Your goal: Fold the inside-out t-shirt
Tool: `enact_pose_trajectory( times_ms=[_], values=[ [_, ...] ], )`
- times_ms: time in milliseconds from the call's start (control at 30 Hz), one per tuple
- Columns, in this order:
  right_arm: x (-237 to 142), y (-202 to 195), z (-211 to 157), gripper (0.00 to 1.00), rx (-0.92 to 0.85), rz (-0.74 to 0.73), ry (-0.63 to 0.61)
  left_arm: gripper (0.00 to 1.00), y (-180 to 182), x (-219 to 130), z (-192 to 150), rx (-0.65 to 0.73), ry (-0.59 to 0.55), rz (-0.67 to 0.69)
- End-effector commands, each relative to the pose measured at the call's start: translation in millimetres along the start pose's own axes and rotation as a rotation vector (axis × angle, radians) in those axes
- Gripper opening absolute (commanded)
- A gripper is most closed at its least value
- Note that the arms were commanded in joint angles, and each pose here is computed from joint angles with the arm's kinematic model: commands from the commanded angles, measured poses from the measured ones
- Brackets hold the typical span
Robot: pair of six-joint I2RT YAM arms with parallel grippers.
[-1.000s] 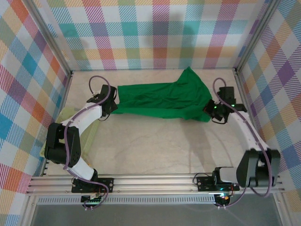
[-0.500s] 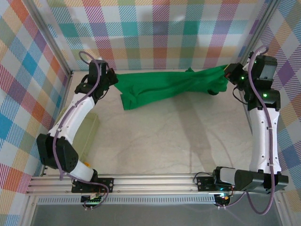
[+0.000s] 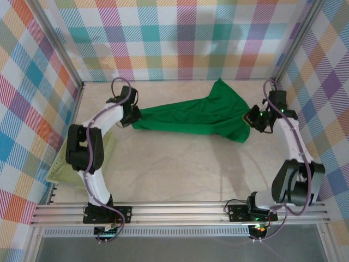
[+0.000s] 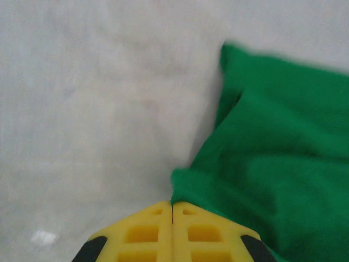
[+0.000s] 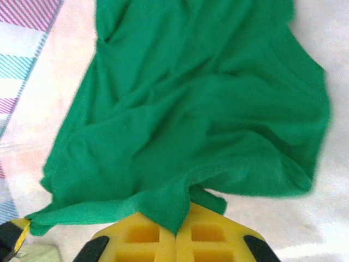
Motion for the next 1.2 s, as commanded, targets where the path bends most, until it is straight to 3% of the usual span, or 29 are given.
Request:
enact_pose_trajectory(
  times_ms=[0, 100, 200, 267, 367, 567, 700, 800, 967, 1067, 1167],
  values=[
    [-41, 80, 68, 0.00, -0.066, 0.224, -0.168, 0.00, -40, -58, 77, -0.061, -0.139, -0.107],
    [-85, 135, 110, 0.00, -0.124, 0.321, -0.281, 0.00, -79, -95, 139, -0.051, -0.245, -0.208],
    [-139, 179, 140, 0.00, -0.210, 0.388, -0.414, 0.00, -110, -168, 194, -0.052, -0.418, -0.428],
    [-171, 198, 149, 0.00, -0.265, 0.421, -0.484, 0.00, -114, -204, 208, -0.050, -0.486, -0.531],
    [-207, 217, 141, 0.00, -0.349, 0.470, -0.537, 0.00, -109, -236, 202, 0.010, -0.516, -0.539],
    [-210, 189, 90, 0.00, -0.407, 0.458, -0.521, 0.00, -72, -255, 142, 0.088, -0.544, -0.553],
    [-192, 136, 48, 0.00, -0.333, 0.339, -0.496, 0.00, -49, -240, 82, 0.108, -0.478, -0.592],
    [-170, 77, 23, 0.00, -0.234, 0.147, -0.484, 0.00, -38, -208, 30, 0.131, -0.374, -0.568],
    [-122, 17, -18, 0.00, -0.197, 0.007, -0.345, 0.00, 2, -125, -53, 0.107, -0.140, -0.376],
    [-95, -2, -31, 0.00, -0.159, -0.017, -0.254, 0.00, 35, -87, -74, 0.048, -0.075, -0.215],
    [-85, 17, -18, 0.00, -0.153, 0.070, -0.228, 0.00, 32, -76, -57, 0.036, -0.057, -0.149]
  ],
)
Point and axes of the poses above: each hand's point on the last joint's axis, 136 mm out from that joint toward the fingers, its own x axis out along the fingers, its own y axis along the line the jaws close on, z = x × y, the point moved 1 cm from there along -x, back along the fingers, and after that the axes turned 3 degrees about -x, right-handed, at the moved point
